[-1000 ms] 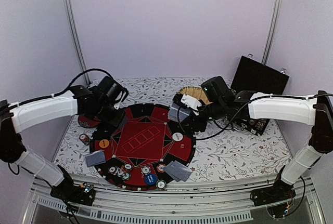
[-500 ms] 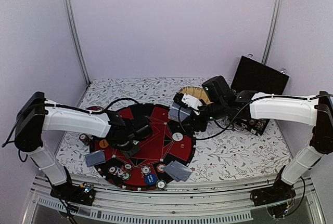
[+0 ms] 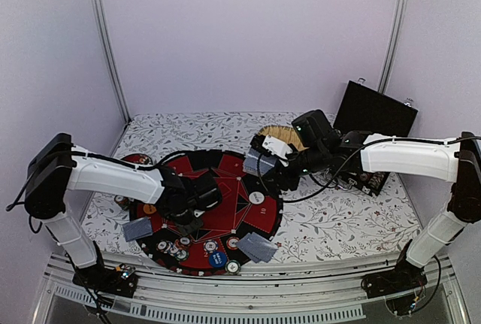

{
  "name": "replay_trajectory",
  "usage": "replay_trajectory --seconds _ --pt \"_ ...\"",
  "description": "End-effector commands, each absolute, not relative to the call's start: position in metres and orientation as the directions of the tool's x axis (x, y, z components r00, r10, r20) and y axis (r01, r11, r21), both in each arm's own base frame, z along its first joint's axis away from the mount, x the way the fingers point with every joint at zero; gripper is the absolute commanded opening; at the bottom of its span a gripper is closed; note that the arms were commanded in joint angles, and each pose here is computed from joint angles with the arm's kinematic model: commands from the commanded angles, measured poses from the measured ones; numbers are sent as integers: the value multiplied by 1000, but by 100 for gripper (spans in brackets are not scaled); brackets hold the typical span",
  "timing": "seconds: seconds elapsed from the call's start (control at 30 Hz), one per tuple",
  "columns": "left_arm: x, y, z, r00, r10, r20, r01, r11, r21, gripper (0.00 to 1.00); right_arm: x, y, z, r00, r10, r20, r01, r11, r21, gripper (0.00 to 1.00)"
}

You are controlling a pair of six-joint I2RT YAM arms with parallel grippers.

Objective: Distribute texas hold em gaming equipment
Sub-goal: Place the poker card in the community card area.

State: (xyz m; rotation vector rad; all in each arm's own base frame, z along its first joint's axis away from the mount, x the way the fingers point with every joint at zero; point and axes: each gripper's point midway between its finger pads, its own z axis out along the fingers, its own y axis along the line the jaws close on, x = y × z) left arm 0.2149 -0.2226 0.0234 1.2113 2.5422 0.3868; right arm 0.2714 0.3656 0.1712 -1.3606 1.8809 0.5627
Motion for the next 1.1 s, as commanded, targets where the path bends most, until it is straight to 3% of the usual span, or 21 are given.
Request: replay_trajectory --seconds 0.0,0.6,1.07 --pt "207 -227 16 -606 788 -109 733 606 308 0 268 364 186 -144 -597 -790 -940 332 -80 43" --pt "200 -221 32 -721 693 18 662 680 315 0 268 361 192 -132 -595 -793 -938 334 -95 43" --pt "210 -217 30 -718 696 14 656 669 349 0 265 359 192 -130 -597 -792 -939 331 -96 44"
